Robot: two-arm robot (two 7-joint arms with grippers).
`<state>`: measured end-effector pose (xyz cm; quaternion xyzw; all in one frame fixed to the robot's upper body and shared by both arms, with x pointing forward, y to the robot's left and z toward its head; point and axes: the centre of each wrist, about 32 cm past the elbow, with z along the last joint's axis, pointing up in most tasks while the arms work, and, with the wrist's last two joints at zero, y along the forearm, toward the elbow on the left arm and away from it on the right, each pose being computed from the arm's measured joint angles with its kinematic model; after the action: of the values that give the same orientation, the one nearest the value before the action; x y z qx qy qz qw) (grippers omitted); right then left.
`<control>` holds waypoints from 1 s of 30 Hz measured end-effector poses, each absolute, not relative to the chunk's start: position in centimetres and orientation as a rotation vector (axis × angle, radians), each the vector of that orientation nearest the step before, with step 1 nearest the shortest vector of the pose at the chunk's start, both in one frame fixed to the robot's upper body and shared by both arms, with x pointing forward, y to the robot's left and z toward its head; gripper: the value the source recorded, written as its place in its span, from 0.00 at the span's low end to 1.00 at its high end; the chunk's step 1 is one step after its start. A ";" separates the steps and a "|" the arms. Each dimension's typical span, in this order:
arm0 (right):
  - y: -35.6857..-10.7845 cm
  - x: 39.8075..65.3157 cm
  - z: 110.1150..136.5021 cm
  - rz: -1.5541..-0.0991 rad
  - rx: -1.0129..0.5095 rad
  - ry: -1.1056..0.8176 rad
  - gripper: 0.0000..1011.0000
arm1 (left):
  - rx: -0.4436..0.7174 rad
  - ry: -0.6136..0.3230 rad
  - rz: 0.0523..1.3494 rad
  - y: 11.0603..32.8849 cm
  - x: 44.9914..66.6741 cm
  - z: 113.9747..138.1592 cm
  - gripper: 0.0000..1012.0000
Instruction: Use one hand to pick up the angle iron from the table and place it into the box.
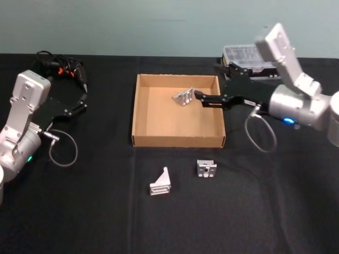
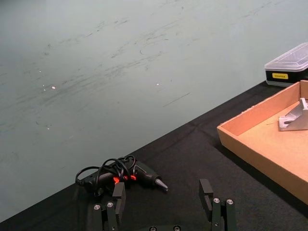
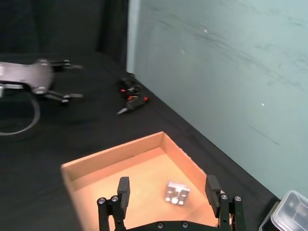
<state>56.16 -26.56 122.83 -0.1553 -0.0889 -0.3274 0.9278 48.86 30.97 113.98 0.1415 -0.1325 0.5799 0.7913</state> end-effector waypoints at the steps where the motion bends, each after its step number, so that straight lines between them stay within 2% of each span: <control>1: -26.8 55.9 123.1 -0.662 -0.319 -0.186 0.99 | 0.305 -0.285 1.248 31.0 48.9 114.0 0.99; 8: -28.5 53.4 124.1 -0.570 -0.344 -0.174 0.99 | 0.304 -0.285 1.248 31.0 48.9 114.0 0.99; 16: -29.2 51.4 124.3 -0.424 -0.409 -0.136 0.99 | 0.305 -0.285 1.248 31.0 48.9 114.0 0.99; 30: -29.2 50.8 123.9 -0.294 -0.502 -0.118 0.99 | 0.305 -0.285 1.248 31.0 48.9 114.0 0.99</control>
<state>50.78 -29.22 123.93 -0.2474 -0.0583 -0.1448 0.9563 48.86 30.97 113.98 0.1415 -0.1325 0.5799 0.7913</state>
